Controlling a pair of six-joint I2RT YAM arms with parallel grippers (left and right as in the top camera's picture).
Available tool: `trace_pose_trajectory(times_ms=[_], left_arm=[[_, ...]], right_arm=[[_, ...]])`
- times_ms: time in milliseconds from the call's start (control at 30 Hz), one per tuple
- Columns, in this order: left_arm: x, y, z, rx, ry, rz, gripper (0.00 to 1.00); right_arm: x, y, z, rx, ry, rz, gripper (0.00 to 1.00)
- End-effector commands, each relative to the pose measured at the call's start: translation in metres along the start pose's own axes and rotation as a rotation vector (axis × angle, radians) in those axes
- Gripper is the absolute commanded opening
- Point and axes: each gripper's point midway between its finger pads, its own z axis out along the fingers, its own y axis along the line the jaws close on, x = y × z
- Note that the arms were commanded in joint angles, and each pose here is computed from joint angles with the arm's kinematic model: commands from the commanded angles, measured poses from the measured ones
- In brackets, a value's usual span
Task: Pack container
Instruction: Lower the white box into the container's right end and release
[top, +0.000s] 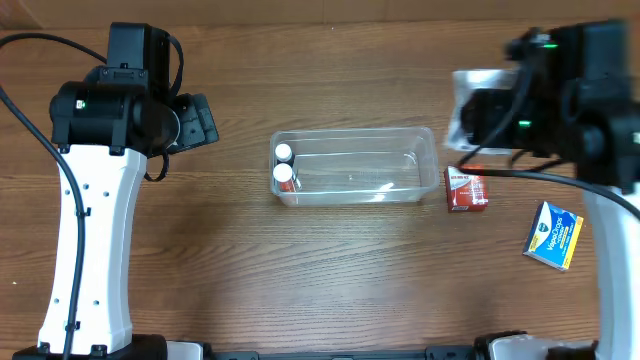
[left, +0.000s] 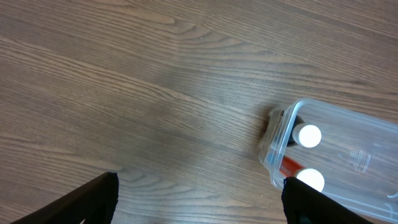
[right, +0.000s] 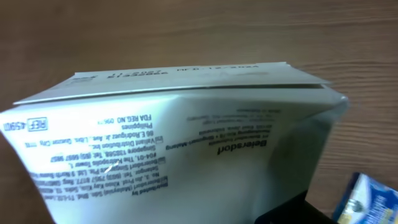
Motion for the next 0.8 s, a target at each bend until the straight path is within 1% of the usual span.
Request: trace_pose_trajectory(times_ms=[0,67,200,300,467,533,667,700,733,767], left_arm=[[0.001,0.001,0.0,-0.004,-0.003,0.01,0.86],[0.002,0.001,0.0,-0.005,0.001,0.011,0.86],[0.003,0.002,0.0,-0.008,0.008,0.012,0.86],[0.003,0.002,0.0,-0.008,0.008,0.012,0.86],[0.004,0.002,0.0,-0.009,0.01,0.012,0.86],[0.004,0.002,0.0,-0.009,0.011,0.012,0.86],[0.005,0.002,0.0,-0.011,0.015,0.013,0.86],[0.005,0.002,0.0,-0.011,0.016,0.013,0.86],[0.006,0.003,0.0,-0.012,0.017,0.013,0.86],[0.006,0.003,0.0,-0.012,0.017,0.013,0.86]], right_arm=[[0.012,0.023,0.044,0.002,0.098,-0.015,0.61],[0.025,0.028,0.074,0.009,0.174,-0.024,0.61],[0.054,0.019,0.13,0.044,0.298,-0.006,0.61],[0.071,0.013,0.168,0.06,0.348,-0.005,0.62],[0.091,0.005,0.212,0.079,0.412,-0.009,0.63],[0.091,0.0,0.224,0.107,0.411,-0.014,0.63],[0.086,-0.005,0.234,0.136,0.387,-0.022,0.67],[0.085,-0.005,0.235,0.135,0.385,-0.022,0.7],[0.085,-0.005,0.235,0.135,0.385,-0.022,0.75],[0.085,-0.005,0.235,0.135,0.384,-0.022,0.77]])
